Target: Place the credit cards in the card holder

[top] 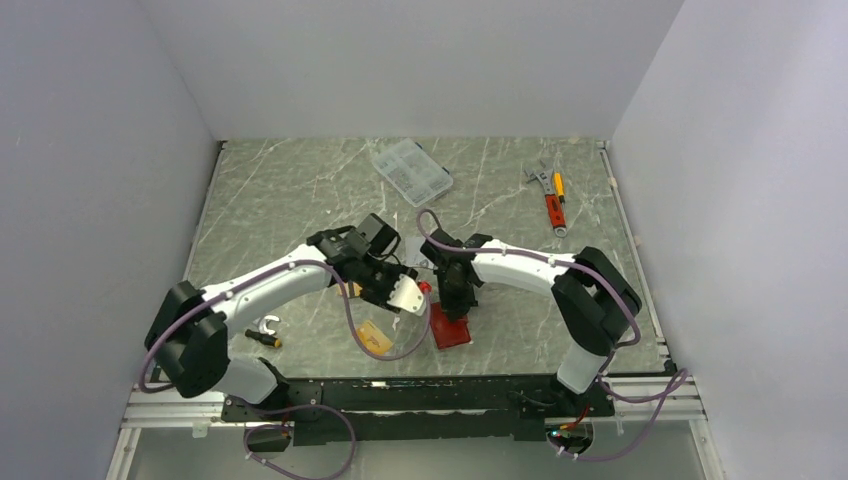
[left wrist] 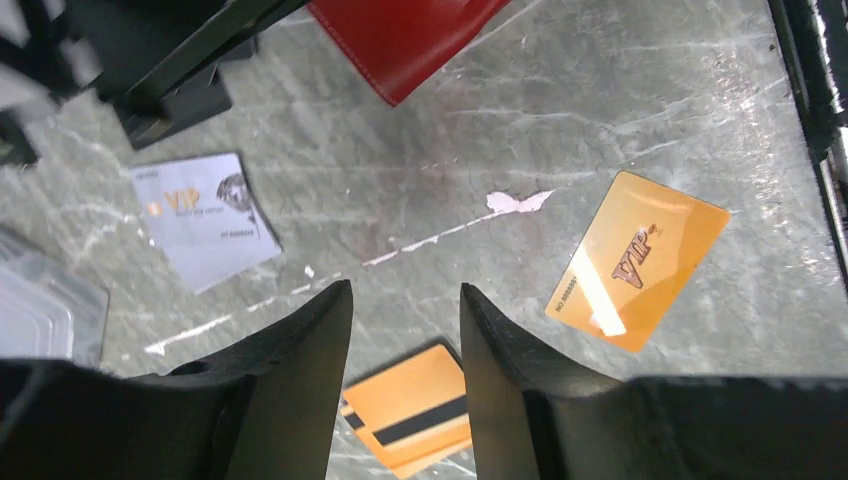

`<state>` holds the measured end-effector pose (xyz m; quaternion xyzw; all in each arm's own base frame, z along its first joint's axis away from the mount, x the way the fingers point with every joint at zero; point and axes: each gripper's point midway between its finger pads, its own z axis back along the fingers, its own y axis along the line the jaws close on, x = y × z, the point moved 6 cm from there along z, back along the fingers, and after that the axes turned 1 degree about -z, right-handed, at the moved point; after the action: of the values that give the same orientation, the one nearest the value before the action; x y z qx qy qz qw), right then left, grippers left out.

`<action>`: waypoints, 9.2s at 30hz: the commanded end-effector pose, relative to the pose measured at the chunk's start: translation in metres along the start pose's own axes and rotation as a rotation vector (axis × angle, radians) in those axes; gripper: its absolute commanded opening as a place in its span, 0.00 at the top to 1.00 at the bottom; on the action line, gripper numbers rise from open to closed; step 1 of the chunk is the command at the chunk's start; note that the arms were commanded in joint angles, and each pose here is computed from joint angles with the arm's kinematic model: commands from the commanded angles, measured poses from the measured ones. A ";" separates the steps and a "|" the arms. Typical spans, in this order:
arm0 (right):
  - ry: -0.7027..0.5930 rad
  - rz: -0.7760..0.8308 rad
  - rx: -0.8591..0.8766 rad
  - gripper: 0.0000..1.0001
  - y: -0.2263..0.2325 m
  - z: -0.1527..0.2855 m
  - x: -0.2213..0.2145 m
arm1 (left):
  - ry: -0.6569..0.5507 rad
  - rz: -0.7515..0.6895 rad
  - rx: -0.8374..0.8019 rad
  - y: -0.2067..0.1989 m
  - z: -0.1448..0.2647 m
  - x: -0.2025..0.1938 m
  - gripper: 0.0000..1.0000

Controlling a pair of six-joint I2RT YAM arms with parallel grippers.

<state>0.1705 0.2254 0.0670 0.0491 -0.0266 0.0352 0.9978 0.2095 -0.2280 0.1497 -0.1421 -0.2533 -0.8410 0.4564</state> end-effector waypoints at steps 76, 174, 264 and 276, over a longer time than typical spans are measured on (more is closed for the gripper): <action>-0.254 0.074 -0.092 0.79 0.009 0.048 0.010 | -0.026 -0.283 -0.075 -0.026 -0.091 0.051 0.60; -0.118 0.114 0.204 1.00 0.012 0.032 -0.002 | 0.035 -0.363 -0.079 0.001 -0.111 0.045 0.66; 0.038 0.044 -0.072 1.00 -0.015 -0.039 -0.042 | 0.077 -0.287 0.084 0.001 -0.064 0.039 0.01; 0.051 0.038 -0.166 1.00 -0.031 -0.049 -0.050 | 0.080 -0.254 0.182 0.001 -0.045 0.039 0.34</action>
<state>0.1685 0.2268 0.0708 0.0555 -0.1068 0.0485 0.9915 0.1856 -0.2799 0.1173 -0.0450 -0.2928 -0.8852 0.3588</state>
